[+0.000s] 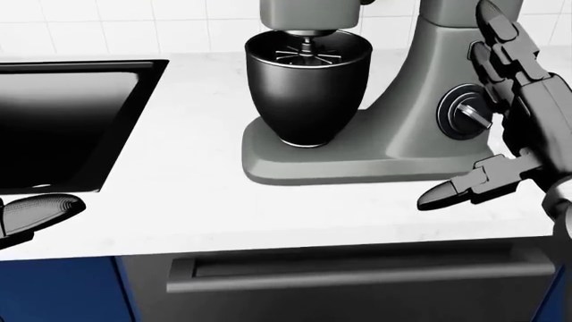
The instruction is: Open the stand mixer head.
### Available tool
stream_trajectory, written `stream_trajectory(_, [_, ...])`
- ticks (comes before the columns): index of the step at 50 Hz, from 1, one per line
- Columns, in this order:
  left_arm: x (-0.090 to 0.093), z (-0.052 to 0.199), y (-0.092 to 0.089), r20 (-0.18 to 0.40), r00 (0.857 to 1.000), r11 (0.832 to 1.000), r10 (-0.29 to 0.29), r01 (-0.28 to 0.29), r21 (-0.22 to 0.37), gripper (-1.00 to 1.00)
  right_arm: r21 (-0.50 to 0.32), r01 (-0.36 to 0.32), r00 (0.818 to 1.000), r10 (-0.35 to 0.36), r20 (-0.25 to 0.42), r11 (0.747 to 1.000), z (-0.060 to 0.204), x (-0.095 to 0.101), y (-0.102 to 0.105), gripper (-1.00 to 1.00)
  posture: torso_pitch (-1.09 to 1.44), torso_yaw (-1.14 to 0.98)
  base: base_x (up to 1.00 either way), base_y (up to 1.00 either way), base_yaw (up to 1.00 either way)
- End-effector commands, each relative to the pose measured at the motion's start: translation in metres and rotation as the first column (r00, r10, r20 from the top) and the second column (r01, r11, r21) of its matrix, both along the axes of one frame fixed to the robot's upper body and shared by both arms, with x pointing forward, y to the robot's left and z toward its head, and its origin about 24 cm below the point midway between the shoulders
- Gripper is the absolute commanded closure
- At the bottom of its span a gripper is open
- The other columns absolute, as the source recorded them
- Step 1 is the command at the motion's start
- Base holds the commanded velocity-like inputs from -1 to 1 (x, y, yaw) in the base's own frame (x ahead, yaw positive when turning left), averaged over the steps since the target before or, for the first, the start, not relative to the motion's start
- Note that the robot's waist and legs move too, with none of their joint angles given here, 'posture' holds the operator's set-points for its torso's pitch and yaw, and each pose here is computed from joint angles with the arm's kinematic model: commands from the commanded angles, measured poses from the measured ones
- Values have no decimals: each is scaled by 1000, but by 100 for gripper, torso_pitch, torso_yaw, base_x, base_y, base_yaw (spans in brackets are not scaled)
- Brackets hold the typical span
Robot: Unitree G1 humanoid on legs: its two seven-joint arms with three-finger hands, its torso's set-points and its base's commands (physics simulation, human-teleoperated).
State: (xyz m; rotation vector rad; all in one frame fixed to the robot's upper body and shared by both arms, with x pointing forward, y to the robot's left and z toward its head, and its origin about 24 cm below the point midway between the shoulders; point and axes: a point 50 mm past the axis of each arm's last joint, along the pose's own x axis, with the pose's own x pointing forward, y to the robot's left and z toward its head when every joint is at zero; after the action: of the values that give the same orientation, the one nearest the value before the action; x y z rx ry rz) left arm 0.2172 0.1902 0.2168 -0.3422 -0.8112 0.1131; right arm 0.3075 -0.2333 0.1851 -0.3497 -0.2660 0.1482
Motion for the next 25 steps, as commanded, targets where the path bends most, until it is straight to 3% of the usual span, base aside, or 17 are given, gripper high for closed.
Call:
stream_trajectory(1, [-4, 10, -2, 60, 998, 1000, -7, 7, 12, -98, -17, -3, 996, 5, 91, 1000, 20, -2, 1, -100, -30, 0, 0, 0, 0])
stream_trajectory(25, [-5, 9, -1, 57, 998, 1000, -4, 3, 12, -98, -23, -2, 996, 4, 88, 1000, 17, 7, -1, -100, -30, 0, 0, 0, 0])
